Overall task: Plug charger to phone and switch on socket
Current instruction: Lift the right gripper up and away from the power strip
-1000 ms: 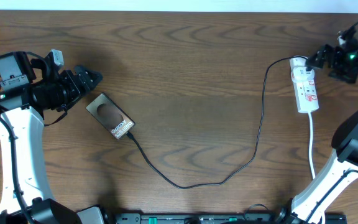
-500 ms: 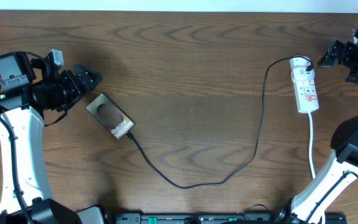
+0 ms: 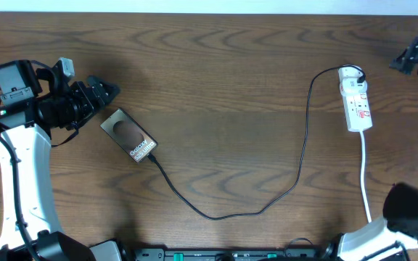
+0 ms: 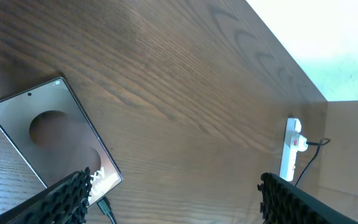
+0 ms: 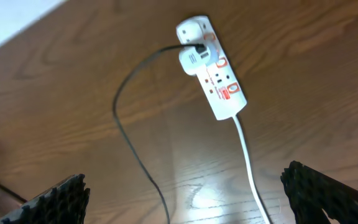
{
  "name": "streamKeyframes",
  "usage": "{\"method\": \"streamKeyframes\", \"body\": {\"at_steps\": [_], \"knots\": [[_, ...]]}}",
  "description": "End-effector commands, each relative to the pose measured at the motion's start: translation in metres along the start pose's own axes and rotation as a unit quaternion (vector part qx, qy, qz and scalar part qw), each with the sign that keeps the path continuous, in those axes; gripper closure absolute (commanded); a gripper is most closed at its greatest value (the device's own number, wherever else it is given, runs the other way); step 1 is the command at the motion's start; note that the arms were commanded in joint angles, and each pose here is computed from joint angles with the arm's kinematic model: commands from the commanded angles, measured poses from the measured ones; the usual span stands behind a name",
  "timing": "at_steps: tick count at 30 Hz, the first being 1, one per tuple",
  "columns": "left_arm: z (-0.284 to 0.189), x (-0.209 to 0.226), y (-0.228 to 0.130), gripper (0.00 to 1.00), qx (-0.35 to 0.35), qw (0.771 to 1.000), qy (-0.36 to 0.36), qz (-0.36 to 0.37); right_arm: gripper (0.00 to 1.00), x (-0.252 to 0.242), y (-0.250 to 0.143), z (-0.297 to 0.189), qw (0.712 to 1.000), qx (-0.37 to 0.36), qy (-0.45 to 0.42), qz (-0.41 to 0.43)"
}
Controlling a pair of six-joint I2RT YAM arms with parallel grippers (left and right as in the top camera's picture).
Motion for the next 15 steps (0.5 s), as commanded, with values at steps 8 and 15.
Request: {"method": "streamKeyframes", "body": {"at_steps": [8, 15], "knots": [[-0.0014, -0.0014, 0.0006, 0.15, -0.003, 1.000, 0.002, 0.016, 0.01, 0.0071, -0.0074, -0.0239, 1.000, -0.028, 0.008, -0.001], [-0.0014, -0.0014, 0.0006, 0.15, -0.003, 1.000, 0.002, 0.016, 0.01, 0.0071, -0.0074, -0.0238, 1.000, -0.027, 0.008, -0.001]]}}
Point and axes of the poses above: each gripper's point midway between its finger pads, its own z axis out along the fingers, its own x axis along the line the jaws close on, y = z × x, the point moved 3 cm from there along -z, back along the fingers, and after that the axes turned 12 degrees about z, right-handed, at the moved point
